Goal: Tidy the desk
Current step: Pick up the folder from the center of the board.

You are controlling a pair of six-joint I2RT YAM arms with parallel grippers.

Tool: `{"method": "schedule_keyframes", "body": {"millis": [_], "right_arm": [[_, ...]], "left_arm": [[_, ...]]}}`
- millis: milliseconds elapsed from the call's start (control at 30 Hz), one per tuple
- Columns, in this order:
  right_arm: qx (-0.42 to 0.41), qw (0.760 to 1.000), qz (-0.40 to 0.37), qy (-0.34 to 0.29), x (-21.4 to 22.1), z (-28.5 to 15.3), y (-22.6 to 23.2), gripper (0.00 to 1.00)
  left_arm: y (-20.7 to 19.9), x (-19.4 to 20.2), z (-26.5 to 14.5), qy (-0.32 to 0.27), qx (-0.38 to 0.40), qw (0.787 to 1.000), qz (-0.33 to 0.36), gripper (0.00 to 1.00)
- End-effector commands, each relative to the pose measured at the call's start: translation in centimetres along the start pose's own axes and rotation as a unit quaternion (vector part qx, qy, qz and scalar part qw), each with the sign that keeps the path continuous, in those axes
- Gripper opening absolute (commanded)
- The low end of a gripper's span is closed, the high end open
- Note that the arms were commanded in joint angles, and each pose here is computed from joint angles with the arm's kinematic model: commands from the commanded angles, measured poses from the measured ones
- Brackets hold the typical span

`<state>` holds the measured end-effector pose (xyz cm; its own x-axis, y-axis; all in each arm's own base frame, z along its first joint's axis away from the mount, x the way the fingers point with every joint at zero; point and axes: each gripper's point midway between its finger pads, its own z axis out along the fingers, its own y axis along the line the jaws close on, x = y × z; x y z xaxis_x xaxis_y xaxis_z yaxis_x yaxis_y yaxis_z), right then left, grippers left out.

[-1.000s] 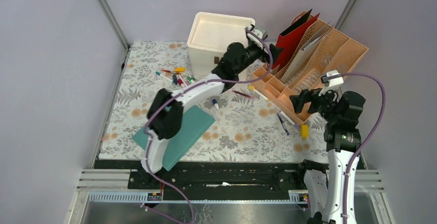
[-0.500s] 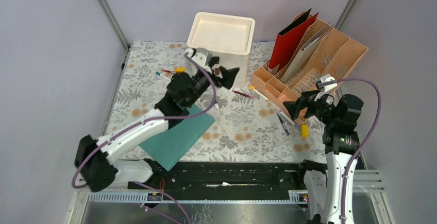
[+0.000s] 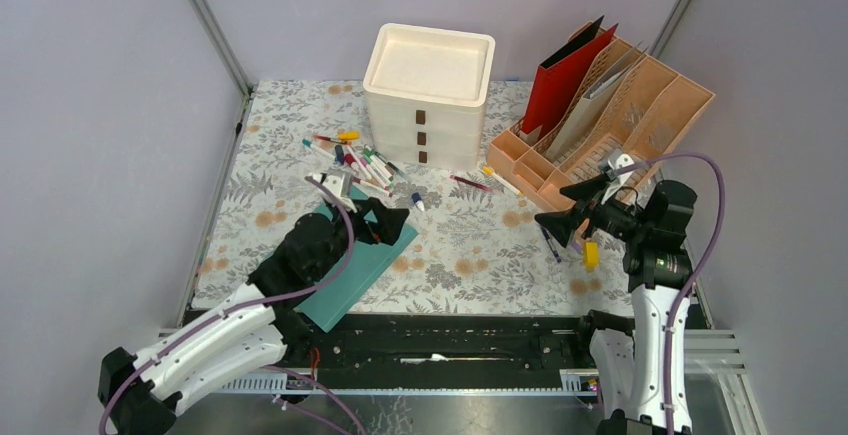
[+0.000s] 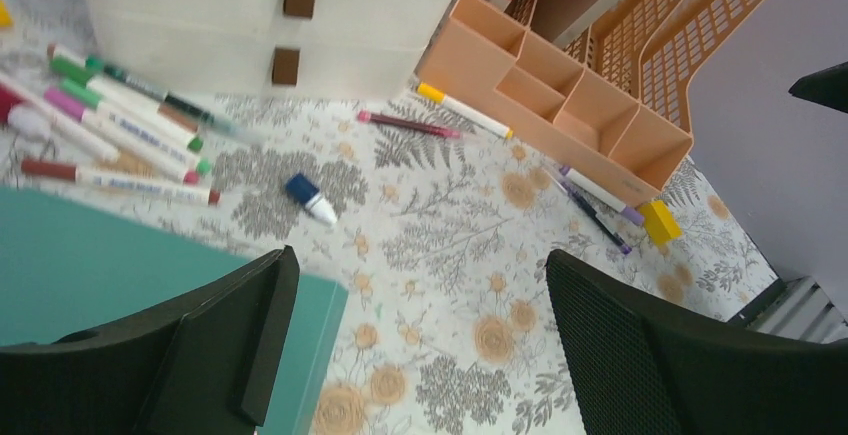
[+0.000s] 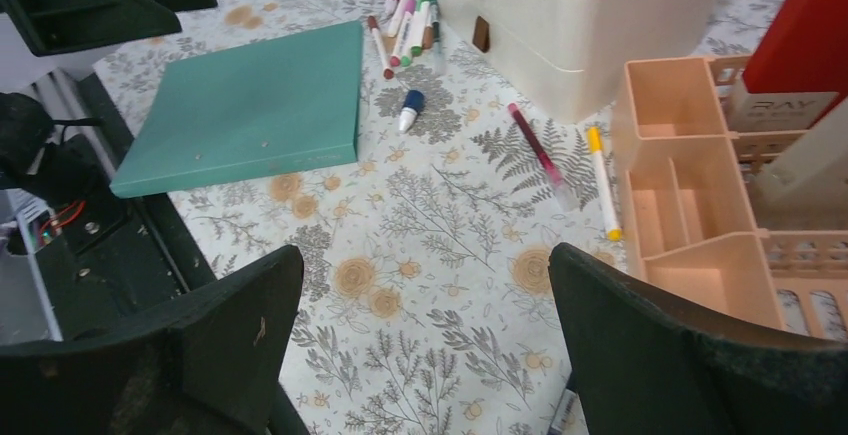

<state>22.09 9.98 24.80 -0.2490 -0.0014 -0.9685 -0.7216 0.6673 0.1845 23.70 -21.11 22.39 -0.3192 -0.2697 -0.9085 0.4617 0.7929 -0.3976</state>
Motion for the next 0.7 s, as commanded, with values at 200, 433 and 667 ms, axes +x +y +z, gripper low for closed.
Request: {"method": "schedule_keyframes", "body": {"millis": [200,433,667], "right_arm": [[-0.133,0.984,-0.042,0.112,3.4,4.3,4.2,1.0],[-0.216,0.942,-0.082,0.245,7.9,10.1,8.6,1.0],[-0.201,0.938,-0.099,0.266,10.4,18.0,10.8,1.0]], "left_arm": [[4.1,6.9,-1.3,0.086,-0.089,0.99,-0.074,0.99],[6.0,10.4,-1.1,0.127,-0.138,0.978,-0.094,0.99],[8.0,10.0,-2.6,0.1,-0.19,0.97,-0.113,0.99]]}}
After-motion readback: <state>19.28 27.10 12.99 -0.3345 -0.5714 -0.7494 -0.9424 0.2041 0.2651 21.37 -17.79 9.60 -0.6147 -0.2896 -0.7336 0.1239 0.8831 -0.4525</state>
